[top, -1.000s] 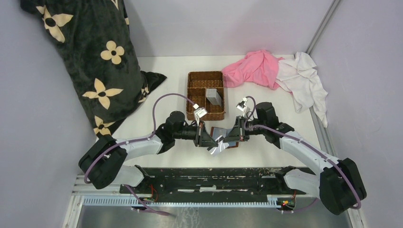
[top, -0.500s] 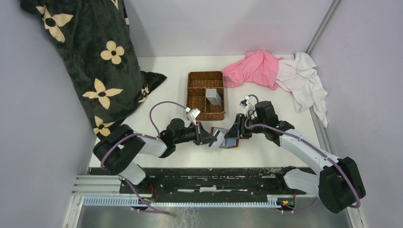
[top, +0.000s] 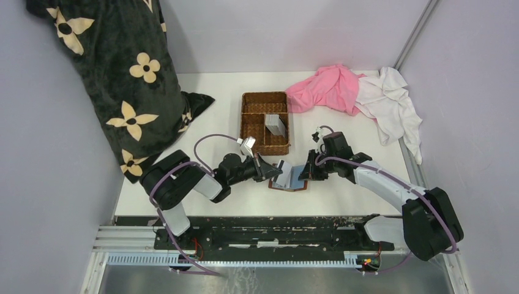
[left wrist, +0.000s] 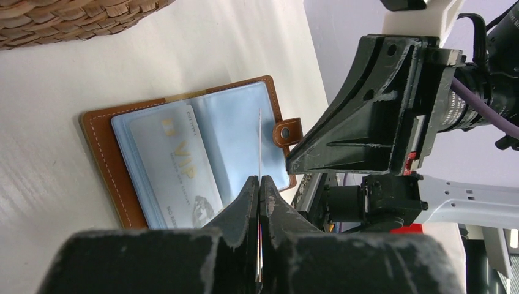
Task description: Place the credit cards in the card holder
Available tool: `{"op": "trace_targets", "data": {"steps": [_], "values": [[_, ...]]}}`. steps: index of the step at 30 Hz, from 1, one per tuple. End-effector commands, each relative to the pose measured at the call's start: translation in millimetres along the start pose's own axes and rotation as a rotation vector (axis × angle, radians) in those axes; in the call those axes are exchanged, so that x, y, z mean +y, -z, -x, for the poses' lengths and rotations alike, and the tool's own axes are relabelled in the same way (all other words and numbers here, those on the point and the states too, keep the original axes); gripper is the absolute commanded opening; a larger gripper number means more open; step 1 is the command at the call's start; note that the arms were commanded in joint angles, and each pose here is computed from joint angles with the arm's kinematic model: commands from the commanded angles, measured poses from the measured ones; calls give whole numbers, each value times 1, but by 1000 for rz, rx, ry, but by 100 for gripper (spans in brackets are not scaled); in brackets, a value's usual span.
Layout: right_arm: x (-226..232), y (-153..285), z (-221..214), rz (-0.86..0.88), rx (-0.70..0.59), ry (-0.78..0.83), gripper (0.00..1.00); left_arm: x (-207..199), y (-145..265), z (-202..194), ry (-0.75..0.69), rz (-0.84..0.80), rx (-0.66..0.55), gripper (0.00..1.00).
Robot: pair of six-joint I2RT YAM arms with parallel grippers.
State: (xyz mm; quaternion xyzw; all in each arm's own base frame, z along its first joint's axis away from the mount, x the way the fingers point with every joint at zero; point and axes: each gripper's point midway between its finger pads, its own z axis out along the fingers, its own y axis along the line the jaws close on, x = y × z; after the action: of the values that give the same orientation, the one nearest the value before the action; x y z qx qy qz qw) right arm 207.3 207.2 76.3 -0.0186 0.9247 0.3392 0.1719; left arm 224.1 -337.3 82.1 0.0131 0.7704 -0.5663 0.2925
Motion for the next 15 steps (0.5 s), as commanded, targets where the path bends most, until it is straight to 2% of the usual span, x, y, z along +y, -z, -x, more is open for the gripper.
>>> {"op": "trace_targets", "data": {"steps": [1, 15], "values": [[-9, -1, 18, -72, -61, 16, 3, -21, -13, 14, 10, -82, -58, 3], [-40, -6, 11, -212, -63, -45, 1, 0, -32, -5, 53, 24, -101, 3]]}}
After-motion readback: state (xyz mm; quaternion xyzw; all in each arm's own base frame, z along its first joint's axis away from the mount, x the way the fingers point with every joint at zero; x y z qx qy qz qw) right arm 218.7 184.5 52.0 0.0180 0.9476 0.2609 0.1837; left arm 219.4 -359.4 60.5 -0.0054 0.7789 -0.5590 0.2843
